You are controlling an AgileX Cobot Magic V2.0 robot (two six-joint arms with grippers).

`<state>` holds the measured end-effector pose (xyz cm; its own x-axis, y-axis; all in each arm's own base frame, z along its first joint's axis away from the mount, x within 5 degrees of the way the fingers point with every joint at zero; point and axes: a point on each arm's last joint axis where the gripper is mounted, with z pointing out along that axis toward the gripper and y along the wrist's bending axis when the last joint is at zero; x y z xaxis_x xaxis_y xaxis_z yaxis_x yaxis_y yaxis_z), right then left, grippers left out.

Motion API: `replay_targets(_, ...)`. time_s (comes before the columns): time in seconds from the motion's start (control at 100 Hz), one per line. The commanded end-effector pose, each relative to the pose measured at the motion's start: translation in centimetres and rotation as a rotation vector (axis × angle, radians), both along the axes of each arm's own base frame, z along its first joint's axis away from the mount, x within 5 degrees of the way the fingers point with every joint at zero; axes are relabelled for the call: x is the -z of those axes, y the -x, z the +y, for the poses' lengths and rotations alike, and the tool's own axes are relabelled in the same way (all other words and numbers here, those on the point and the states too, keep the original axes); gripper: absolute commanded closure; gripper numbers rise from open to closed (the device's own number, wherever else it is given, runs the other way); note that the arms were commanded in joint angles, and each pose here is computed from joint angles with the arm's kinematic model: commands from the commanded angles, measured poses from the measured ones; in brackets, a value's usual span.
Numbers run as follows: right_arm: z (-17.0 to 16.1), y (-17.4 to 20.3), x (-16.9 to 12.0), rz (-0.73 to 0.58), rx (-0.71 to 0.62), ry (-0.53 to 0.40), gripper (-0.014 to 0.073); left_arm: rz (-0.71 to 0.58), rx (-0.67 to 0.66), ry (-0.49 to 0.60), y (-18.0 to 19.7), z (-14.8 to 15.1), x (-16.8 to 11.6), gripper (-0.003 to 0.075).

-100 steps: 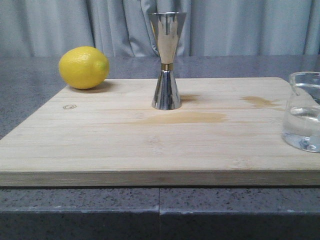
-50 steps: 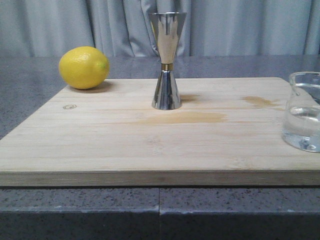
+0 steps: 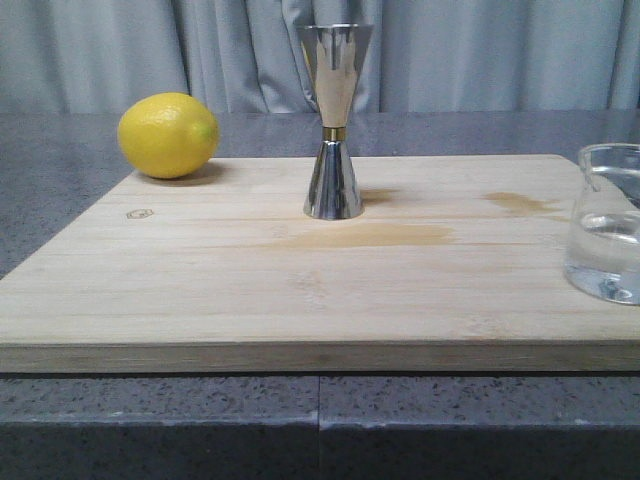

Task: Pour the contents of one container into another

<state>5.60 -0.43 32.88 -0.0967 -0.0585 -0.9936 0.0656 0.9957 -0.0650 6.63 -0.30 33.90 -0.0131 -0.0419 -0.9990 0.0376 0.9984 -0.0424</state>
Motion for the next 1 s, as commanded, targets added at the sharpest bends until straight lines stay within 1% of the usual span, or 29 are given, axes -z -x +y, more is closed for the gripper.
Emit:
replay_targets(0.0,0.1,-0.1,-1.7,-0.09,-0.009,-0.003,0.001,-0.093,0.004,0.042,-0.1,0.0,-1.6,0.0197)
replay_targets(0.13,0.1,-0.1,-1.6,-0.077,-0.015,-0.02,0.001,-0.073,0.006,0.043,-0.2,0.0,-1.5,0.0218)
replay_targets(0.2,0.1,0.0,-1.5,-0.056,-0.015,-0.022,0.001,-0.038,0.008,0.039,-0.4,-0.1,-1.6,0.0219)
replay_targets(0.27,0.1,0.0,-1.6,-0.022,-0.015,-0.024,0.001,0.02,0.013,0.023,-0.7,-0.1,-1.9,0.0219)
replay_targets(0.38,0.1,-0.2,-2.2,0.033,-0.015,-0.027,0.001,0.145,0.043,-0.051,-1.5,-0.4,-2.5,0.0219)
replay_targets(0.45,0.1,-0.5,-2.8,0.063,-0.015,-0.029,0.001,0.22,0.085,-0.088,-2.2,-0.7,-3.0,0.0219)
replay_targets(0.54,0.1,-1.0,-3.2,0.088,-0.016,-0.029,0.001,0.286,0.169,-0.104,-3.2,-1.5,-3.6,0.0219)
replay_targets(0.69,0.0,-2.2,-3.3,0.135,-0.017,-0.037,0.001,0.352,0.355,-0.109,-5.3,-3.3,-4.0,0.0219)
replay_targets(0.84,0.0,-3.3,-2.9,0.181,-0.019,-0.045,0.001,0.389,0.55,-0.134,-7.8,-5.4,-3.3,0.0219)
replay_targets(0.99,0.0,-3.8,-2.7,0.2,-0.019,-0.047,0.0011,0.413,0.71,-0.145,-10.2,-7.5,-2.0,0.0219)
